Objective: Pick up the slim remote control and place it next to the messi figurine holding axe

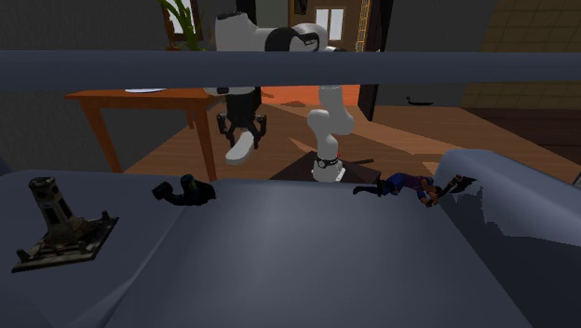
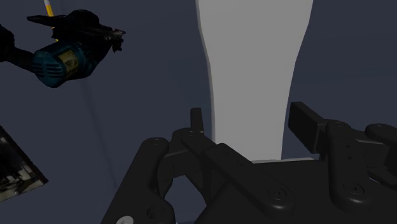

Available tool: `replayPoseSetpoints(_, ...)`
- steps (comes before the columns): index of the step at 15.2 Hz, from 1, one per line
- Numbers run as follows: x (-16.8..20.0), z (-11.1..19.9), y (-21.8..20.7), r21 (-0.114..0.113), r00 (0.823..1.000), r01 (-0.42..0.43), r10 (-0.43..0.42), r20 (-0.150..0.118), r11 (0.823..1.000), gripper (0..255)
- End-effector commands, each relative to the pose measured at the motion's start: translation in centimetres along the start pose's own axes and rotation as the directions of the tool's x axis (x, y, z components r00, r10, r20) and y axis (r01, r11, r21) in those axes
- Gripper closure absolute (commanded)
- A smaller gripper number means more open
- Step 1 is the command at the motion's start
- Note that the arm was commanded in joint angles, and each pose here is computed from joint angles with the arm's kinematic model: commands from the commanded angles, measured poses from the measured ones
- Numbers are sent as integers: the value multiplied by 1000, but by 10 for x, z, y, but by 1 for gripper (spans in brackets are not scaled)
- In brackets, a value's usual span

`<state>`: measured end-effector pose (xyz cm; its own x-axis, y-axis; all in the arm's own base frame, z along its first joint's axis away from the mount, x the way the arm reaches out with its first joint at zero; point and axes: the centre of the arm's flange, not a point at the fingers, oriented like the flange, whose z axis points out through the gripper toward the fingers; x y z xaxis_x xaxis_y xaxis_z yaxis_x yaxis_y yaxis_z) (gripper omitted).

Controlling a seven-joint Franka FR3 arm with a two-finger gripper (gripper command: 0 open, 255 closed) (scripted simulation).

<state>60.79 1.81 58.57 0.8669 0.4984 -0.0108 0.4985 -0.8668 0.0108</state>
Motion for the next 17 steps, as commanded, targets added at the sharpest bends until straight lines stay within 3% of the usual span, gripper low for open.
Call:
replayPoseSetpoints(1, -5, 0, -26, 0, 1000, 0, 0, 0, 1000, 255)
replayPoseSetpoints(17, -32, -4, -235, 0, 1000, 0, 0, 0, 1000, 255)
